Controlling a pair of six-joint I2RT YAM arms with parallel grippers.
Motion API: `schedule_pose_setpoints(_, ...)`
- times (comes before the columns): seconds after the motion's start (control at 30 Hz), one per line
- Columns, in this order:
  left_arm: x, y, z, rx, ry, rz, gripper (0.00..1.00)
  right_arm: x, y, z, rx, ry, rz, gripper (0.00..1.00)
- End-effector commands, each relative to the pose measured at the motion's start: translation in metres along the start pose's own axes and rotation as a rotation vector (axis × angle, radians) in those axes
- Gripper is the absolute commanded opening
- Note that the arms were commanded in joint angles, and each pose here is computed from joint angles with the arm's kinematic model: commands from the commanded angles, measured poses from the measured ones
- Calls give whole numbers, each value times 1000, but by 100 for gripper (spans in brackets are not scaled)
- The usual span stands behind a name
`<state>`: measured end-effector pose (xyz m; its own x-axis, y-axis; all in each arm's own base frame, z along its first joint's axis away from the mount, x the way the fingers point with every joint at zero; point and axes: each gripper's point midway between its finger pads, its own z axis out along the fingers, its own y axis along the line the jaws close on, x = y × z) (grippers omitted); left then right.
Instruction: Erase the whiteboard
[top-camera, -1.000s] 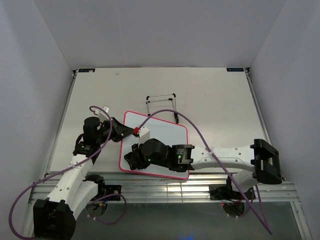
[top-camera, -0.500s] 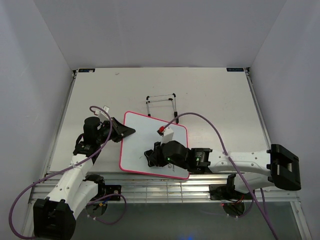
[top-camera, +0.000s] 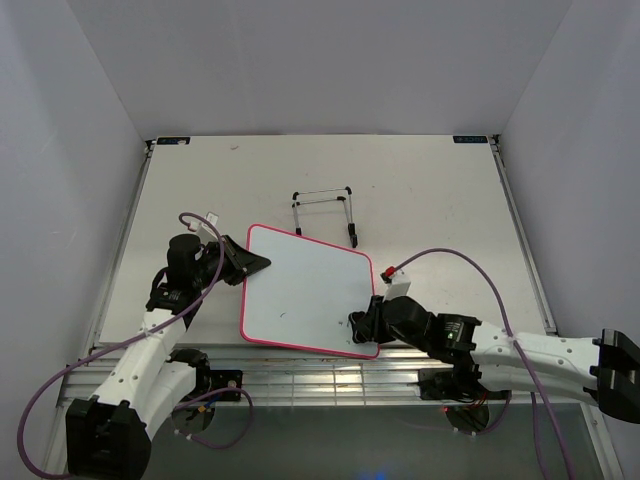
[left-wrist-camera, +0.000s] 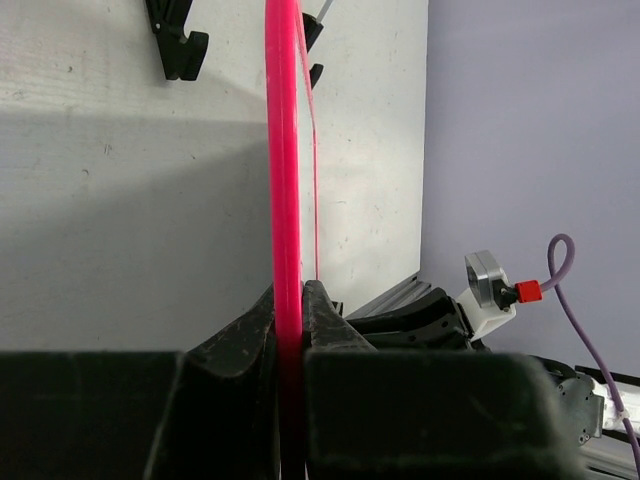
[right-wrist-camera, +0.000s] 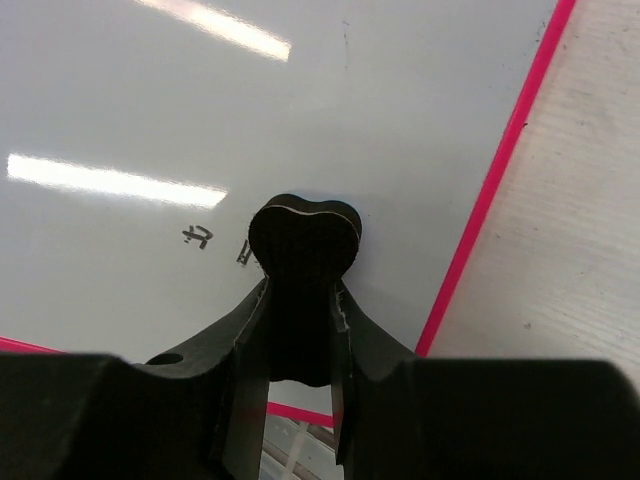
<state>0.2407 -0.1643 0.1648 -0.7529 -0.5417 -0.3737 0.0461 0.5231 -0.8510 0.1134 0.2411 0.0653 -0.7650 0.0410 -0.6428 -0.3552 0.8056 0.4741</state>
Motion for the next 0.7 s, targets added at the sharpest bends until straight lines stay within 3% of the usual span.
schedule_pose_setpoints(0.0, -16, -24, -6, 72, -67, 88, 0, 11, -20, -8, 84, 63, -50, 8)
schedule_pose_setpoints(0.3, -13, -20, -5, 68, -62, 77, 0, -66, 96, -27, -208, -16, -151, 8)
schedule_pose_setpoints(0.67, -14, -21, -3, 66, -61, 73, 0, -77, 197, -3, -413, 50, -295, 8)
